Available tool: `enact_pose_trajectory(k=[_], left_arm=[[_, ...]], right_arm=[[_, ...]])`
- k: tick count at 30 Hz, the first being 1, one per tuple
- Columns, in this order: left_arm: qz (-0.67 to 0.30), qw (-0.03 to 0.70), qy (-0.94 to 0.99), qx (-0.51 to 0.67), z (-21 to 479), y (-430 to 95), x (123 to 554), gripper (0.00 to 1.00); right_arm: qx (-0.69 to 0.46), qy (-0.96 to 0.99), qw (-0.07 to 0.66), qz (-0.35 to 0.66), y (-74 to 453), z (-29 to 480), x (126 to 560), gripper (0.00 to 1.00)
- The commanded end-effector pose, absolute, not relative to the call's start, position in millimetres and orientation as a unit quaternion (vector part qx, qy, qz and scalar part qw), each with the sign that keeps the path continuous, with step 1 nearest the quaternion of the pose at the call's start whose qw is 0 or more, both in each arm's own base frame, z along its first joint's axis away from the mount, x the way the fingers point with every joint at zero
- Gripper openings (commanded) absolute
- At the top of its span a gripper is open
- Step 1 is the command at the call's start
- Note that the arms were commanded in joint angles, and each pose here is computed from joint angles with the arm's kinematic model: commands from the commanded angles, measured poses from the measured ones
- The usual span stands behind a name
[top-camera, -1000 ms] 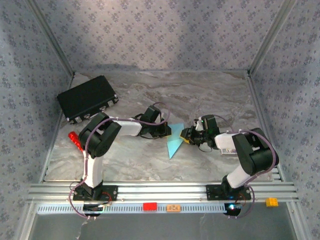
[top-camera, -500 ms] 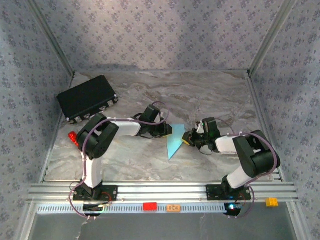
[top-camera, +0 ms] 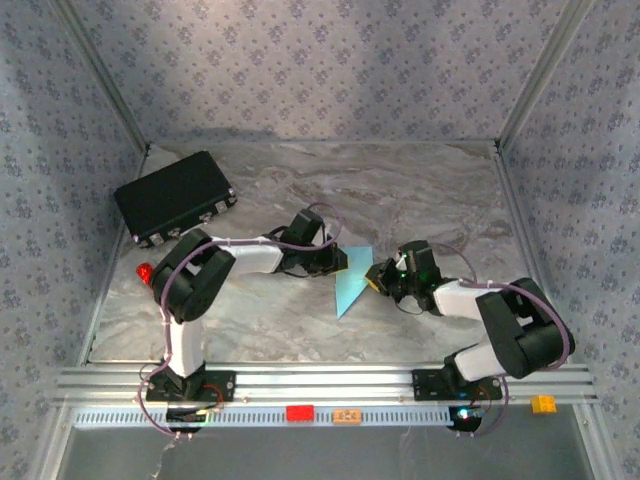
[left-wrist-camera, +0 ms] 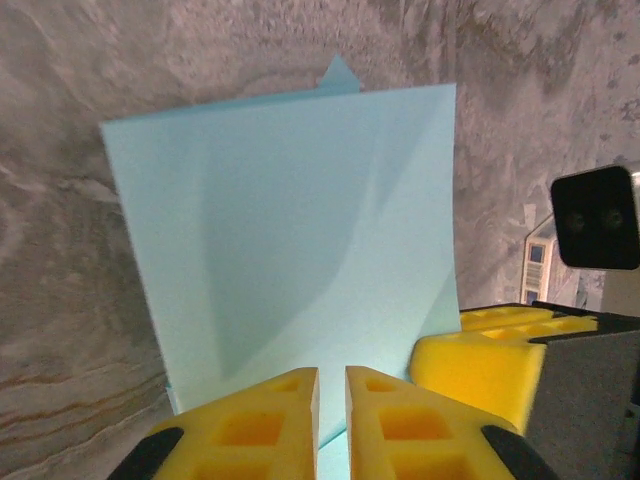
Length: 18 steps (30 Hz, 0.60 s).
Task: Fold a paper plane with a square sheet of paper (pick it up from the middle)
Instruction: Fold the wing for the fifth time at the center of the table.
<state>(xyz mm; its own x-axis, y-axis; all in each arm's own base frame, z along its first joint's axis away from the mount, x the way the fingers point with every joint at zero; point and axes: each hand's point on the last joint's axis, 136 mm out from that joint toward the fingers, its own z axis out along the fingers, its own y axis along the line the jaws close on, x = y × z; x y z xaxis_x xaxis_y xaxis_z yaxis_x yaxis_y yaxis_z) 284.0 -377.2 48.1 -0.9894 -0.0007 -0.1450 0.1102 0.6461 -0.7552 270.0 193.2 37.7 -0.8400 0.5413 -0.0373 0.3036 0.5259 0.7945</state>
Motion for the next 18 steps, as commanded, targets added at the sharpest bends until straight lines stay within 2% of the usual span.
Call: enact_pose_trajectory(k=[1, 18], left_arm=[[-0.403, 0.035, 0.914, 0.022, 31.4, -377.9, 278.0, 0.12], [-0.386, 0.032, 0.922, 0.02, 16.1, -369.7, 277.1, 0.06]], right_arm=[[0.257, 0.861, 0.143, 0.415, 191.1, 35.9, 267.7, 0.15], [0.153, 0.862, 0.156, 0.457, 207.0, 53.5, 279.7, 0.31]])
